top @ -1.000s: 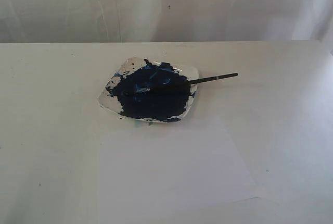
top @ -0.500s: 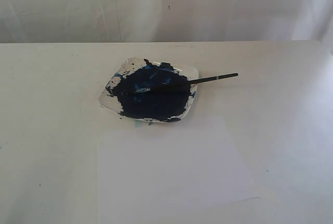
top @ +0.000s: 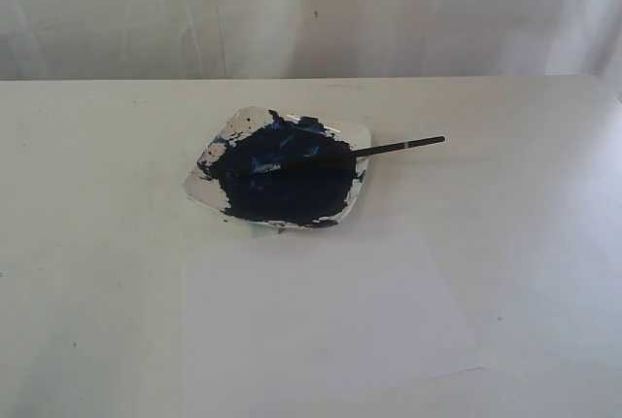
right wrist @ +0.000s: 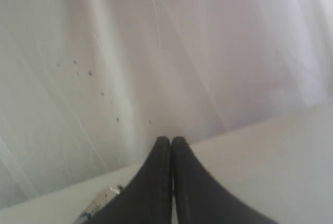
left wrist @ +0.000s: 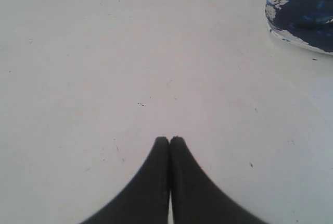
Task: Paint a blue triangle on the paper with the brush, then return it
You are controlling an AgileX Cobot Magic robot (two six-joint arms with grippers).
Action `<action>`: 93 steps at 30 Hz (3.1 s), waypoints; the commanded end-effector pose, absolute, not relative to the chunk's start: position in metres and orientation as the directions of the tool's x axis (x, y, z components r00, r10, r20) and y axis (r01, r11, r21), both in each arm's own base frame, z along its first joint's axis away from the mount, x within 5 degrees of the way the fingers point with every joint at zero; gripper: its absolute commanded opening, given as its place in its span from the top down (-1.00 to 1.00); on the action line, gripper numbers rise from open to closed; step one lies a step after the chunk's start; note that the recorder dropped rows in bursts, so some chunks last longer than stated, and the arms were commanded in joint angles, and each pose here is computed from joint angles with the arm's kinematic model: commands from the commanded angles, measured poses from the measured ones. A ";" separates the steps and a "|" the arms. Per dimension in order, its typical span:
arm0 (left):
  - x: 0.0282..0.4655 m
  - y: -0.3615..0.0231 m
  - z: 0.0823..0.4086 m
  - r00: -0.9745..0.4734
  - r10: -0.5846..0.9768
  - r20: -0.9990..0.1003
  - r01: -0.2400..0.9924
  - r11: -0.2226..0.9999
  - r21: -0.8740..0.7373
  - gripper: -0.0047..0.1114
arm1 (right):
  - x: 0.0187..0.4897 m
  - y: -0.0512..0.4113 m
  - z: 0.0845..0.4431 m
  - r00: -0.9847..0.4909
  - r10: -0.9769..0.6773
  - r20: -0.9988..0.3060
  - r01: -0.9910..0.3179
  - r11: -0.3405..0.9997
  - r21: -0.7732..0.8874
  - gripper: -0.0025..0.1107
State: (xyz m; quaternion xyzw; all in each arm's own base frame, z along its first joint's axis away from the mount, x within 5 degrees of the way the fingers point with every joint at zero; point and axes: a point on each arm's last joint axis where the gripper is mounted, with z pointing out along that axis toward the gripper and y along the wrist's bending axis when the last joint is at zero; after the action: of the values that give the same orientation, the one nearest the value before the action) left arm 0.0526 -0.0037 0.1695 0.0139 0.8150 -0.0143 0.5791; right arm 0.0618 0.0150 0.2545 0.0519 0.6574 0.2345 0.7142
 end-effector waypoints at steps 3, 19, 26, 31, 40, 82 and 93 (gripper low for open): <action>0.052 -0.004 0.169 -0.330 0.000 -0.944 0.046 0.999 -0.016 0.92 | 0.111 0.031 0.284 -0.314 0.374 -0.872 -0.147 0.889 0.434 0.96; 0.052 -0.004 0.169 -0.330 0.000 -0.944 0.046 0.999 -0.016 0.92 | 0.315 0.166 0.220 -0.619 0.697 -0.361 0.251 0.612 0.750 0.96; 0.052 -0.004 0.169 -0.330 0.000 -0.944 0.046 0.999 -0.016 0.92 | 0.353 0.185 0.209 -0.583 0.761 -0.285 0.308 0.532 0.789 0.46; 0.052 -0.004 0.169 -0.330 0.000 -0.944 0.046 0.999 -0.016 0.92 | 0.361 0.188 0.194 -0.509 0.852 -0.121 0.441 0.379 0.814 0.12; 0.052 -0.004 0.169 -0.330 0.000 -0.944 0.046 0.999 -0.016 0.92 | 0.374 0.189 0.166 -0.416 0.906 -0.077 0.465 0.284 0.838 0.12; 0.052 -0.004 0.169 -0.330 0.000 -0.944 0.046 0.999 -0.016 0.92 | 0.408 0.206 0.119 -0.342 0.939 0.020 0.522 0.172 0.835 0.12; 0.052 -0.004 0.169 -0.330 0.000 -0.944 0.046 0.999 -0.016 0.92 | 0.410 0.208 0.115 -0.356 0.934 0.015 0.524 0.186 0.831 0.12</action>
State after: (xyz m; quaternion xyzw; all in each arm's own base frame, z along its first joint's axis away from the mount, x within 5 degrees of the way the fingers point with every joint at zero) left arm 0.0526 -0.0037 0.1695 0.0139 0.8150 -0.0143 0.5791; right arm 0.4086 0.2095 0.1191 0.5054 0.7204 0.3961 0.2623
